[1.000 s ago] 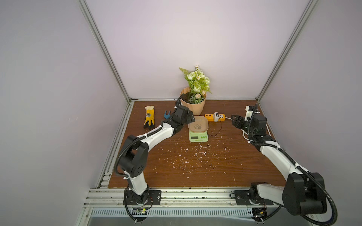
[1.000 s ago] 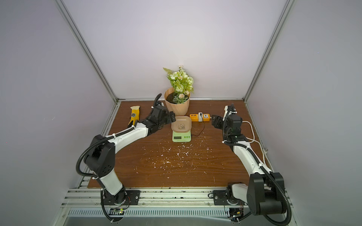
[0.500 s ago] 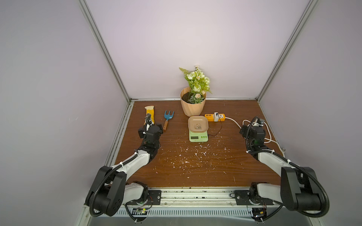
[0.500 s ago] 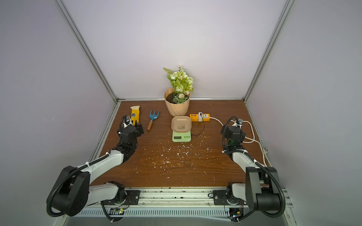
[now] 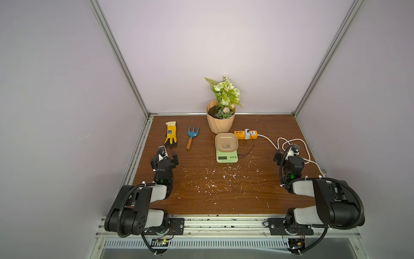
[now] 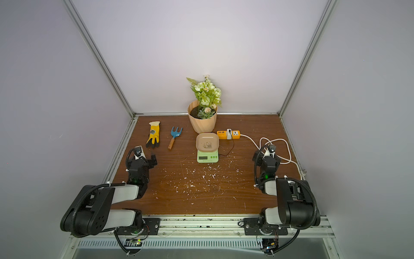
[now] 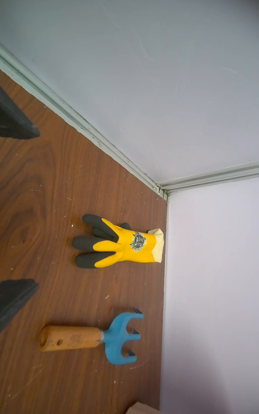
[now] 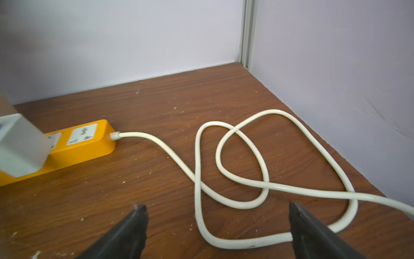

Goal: Charge the electronic scale
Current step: Reset both arms

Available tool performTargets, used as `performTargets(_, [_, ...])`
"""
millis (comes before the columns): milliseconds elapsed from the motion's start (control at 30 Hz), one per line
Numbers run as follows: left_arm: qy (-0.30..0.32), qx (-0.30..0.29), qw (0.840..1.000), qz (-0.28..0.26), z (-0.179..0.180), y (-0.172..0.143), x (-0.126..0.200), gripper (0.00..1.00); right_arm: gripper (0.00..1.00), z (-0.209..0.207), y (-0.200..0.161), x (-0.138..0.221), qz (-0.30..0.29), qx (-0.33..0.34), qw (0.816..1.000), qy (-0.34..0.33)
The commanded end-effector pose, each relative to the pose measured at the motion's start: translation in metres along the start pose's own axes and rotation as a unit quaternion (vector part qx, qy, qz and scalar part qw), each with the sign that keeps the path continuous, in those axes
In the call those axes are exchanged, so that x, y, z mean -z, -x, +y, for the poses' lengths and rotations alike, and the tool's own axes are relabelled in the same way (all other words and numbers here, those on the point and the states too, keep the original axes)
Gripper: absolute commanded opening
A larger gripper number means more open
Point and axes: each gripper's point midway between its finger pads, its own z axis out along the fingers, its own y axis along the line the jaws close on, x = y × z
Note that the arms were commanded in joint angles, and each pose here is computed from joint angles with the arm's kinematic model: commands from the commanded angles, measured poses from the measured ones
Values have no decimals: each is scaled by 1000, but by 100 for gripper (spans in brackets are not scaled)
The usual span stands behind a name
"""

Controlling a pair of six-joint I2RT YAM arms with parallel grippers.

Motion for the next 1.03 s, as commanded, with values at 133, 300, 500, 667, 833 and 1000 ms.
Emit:
performTargets(133, [-28,-15,999,-33,-16,10,-13,97,100,42,24,-5,-63,57,994,73])
performTargets(300, [-19,-9,999,-33,-13,11,-15,97,100,41,17,-2,-55,61,994,77])
performTargets(500, [-20,-9,999,-31,-13,11,-16,97,100,43,20,0,-65,62,993,78])
performTargets(667, [-21,-9,999,-31,-14,10,-16,97,100,43,20,0,-64,62,993,77])
performTargets(833, [-21,-8,999,-31,-13,11,-16,97,100,43,20,0,-63,63,993,76])
performTargets(1000, [-23,-7,999,-30,-13,10,-16,97,100,43,20,0,-64,63,993,76])
